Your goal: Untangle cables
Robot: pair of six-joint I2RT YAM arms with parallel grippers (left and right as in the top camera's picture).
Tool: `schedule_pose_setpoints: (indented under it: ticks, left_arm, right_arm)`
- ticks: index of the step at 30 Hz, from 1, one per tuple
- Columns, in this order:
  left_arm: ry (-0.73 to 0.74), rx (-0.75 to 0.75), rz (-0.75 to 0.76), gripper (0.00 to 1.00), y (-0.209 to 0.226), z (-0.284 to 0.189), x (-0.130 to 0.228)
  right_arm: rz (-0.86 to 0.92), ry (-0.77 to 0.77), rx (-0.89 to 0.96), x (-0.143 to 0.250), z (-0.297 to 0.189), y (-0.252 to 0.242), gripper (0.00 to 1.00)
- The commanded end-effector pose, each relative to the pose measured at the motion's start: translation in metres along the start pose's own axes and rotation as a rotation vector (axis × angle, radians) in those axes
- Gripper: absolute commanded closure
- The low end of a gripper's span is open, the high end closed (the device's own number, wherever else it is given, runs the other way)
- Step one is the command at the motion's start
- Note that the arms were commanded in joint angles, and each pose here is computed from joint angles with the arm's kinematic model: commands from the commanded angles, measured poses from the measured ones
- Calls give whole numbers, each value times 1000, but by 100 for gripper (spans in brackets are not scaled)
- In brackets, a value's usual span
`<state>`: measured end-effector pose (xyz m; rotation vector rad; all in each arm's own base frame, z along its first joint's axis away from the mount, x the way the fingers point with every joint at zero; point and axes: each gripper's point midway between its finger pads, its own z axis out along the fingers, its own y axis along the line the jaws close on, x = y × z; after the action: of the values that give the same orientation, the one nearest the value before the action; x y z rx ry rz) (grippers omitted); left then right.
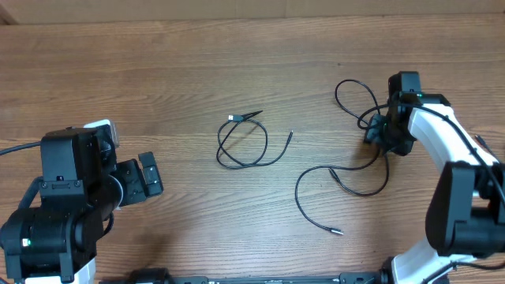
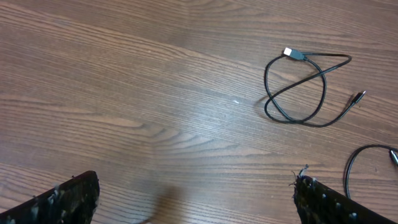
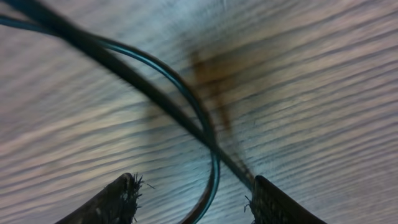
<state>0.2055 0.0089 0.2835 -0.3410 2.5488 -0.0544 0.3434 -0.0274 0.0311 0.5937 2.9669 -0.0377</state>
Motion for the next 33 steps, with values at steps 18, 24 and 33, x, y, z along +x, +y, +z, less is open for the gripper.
schedule_pose_setpoints:
  ticks: [18,24,33]
  left_arm:
    - [-11,13,9,0,-1,-3,-3]
    - [-11,13,9,0,-1,-3,-3]
    - [-11,13,9,0,-1,-3,-3]
  right_arm:
    - [9,126,-96,63,56,0,81]
    - [31,250,-237,105,63,18,96]
    - [62,308,-685,102,24,87,96]
